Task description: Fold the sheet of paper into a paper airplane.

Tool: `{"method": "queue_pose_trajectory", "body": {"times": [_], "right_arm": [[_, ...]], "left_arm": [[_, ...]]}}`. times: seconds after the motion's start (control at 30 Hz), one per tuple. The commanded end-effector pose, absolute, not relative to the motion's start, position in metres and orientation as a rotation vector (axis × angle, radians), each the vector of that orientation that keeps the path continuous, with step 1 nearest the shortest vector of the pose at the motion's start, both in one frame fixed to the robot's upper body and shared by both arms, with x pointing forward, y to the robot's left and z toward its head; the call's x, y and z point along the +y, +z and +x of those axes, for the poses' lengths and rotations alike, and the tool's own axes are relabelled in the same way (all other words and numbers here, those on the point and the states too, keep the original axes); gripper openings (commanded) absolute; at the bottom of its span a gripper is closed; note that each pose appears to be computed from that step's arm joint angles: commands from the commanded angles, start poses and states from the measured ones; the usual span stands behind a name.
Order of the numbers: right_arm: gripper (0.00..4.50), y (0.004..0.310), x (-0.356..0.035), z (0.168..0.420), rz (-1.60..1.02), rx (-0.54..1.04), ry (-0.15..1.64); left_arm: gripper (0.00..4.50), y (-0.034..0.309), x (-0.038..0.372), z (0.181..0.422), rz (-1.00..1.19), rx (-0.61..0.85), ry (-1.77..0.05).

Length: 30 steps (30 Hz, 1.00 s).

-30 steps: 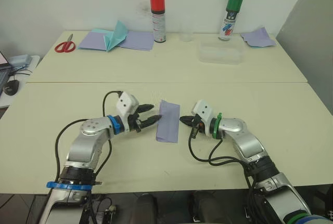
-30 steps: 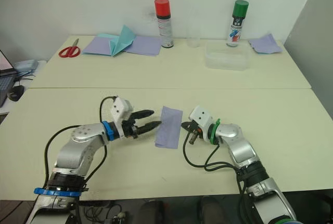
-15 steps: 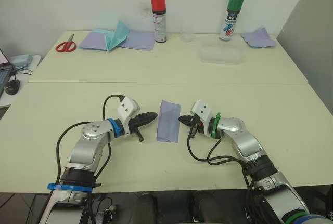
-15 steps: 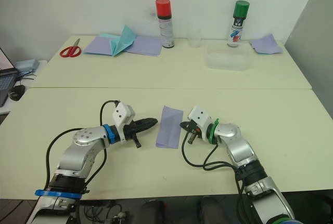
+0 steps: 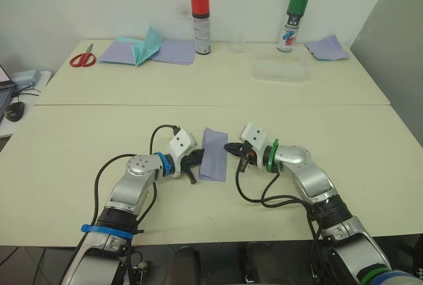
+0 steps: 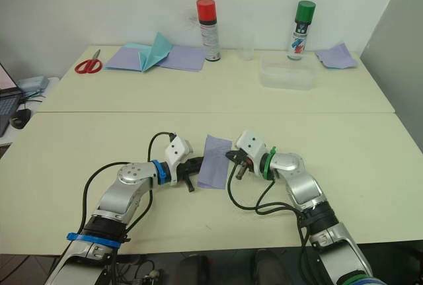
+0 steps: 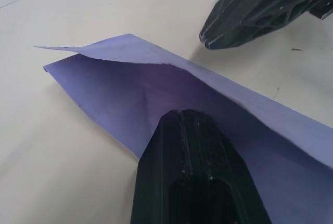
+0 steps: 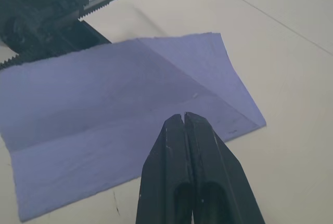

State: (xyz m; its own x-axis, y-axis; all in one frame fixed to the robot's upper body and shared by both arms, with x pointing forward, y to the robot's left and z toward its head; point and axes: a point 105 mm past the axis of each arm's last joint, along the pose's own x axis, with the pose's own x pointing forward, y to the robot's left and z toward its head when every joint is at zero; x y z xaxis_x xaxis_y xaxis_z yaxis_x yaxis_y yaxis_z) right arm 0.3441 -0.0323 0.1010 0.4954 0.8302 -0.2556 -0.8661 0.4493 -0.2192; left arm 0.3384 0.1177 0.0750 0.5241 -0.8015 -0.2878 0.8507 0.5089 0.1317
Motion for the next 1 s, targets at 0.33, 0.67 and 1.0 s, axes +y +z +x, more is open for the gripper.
{"method": "queue_pose_trajectory", "body": {"times": [0.33, 0.67, 1.0], "right_arm": [[0.00, 0.109, -0.056, 0.350, -0.349, 0.086, 0.942], [0.19, 0.124, -0.069, 0.342, -0.301, 0.077, 0.920], [3.43, 0.154, -0.070, 0.333, -0.182, 0.072, 0.922]], "left_arm": [[0.02, 0.120, 0.103, 0.336, 0.260, 0.075, -1.088], [0.00, 0.124, 0.081, 0.338, 0.287, 0.057, -1.146], [0.00, 0.118, 0.073, 0.339, 0.301, 0.072, -1.165]]}}
